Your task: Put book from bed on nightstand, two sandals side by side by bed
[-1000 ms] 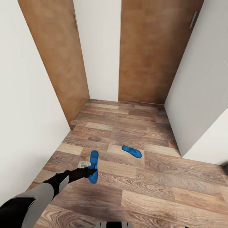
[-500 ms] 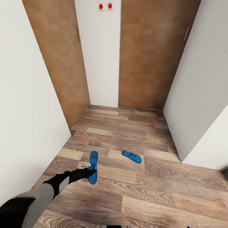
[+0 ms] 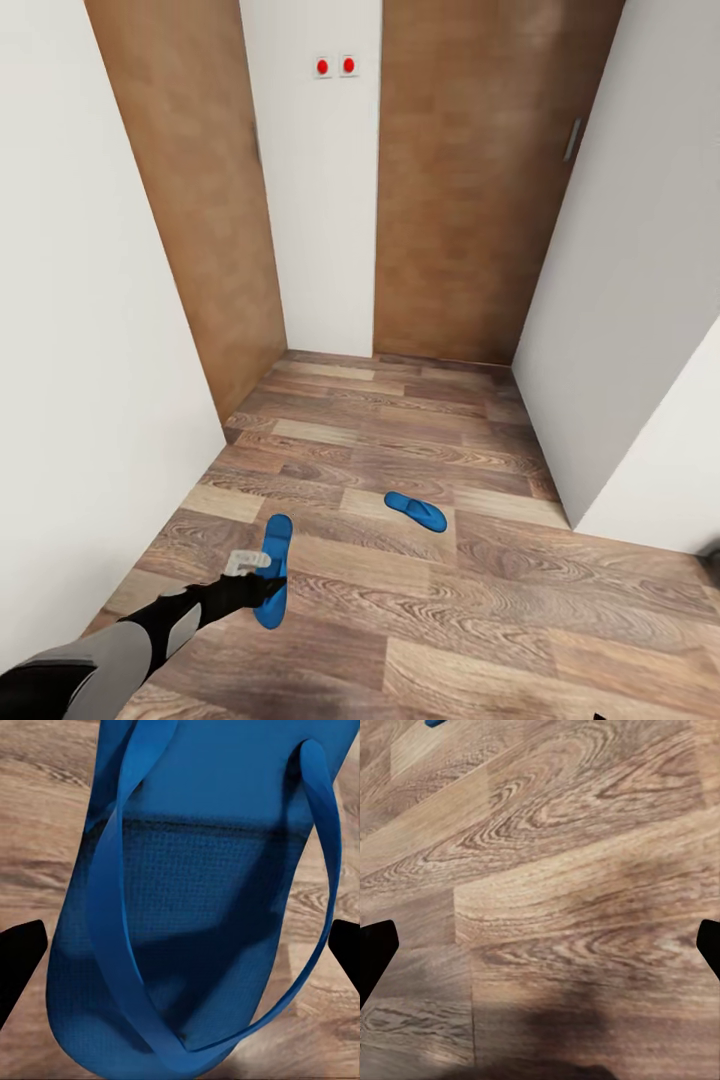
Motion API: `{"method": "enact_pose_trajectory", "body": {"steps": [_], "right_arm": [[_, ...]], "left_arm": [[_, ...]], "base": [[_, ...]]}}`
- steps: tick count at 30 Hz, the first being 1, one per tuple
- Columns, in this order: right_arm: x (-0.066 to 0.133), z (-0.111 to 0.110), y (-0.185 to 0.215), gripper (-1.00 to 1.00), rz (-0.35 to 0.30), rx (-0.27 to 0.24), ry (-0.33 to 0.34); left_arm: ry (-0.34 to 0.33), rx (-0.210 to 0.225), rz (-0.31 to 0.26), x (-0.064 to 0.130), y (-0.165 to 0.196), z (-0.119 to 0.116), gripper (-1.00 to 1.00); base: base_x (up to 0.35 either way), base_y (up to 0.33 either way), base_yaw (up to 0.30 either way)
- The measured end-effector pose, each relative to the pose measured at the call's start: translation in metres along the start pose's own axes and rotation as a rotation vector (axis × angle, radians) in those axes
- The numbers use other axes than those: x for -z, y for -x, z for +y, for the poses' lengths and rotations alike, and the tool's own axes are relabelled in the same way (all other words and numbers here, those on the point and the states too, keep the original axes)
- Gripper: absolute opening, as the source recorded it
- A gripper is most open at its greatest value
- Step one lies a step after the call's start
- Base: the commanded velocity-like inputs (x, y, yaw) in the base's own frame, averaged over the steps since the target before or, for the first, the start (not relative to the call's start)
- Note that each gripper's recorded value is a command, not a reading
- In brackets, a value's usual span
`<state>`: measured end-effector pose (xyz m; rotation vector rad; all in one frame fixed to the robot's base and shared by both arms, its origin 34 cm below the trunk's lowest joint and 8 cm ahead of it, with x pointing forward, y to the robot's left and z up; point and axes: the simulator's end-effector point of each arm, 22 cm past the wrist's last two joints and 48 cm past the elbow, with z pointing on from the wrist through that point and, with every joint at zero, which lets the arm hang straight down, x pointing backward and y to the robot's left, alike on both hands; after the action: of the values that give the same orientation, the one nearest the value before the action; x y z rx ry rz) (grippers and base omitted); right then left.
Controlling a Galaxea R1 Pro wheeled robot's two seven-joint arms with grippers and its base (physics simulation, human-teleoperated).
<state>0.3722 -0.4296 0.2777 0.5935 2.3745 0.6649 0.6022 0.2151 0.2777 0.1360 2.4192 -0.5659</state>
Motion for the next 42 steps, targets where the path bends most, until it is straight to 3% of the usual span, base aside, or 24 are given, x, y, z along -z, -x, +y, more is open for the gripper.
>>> {"method": "enact_pose_trajectory", "body": {"steps": [4,12,42], "right_arm": [[0.001,0.004,0.005,1.0,-0.013,0.005,0.008],[0.004,0.012,0.015,1.0,-0.039,0.017,0.027],[0.018,0.044,0.048,1.0,-0.125,0.048,0.09]], "left_arm": [[0.012,0.001,0.011,0.01,-0.021,0.005,-1.0],[0.016,-0.004,-0.004,0.021,-0.026,0.004,-1.0],[0.004,-0.05,-0.104,0.051,0.03,-0.018,-1.0]], "base": [[0.0,0.0,0.0],[0.0,0.0,0.0],[0.0,0.0,0.0]]}}
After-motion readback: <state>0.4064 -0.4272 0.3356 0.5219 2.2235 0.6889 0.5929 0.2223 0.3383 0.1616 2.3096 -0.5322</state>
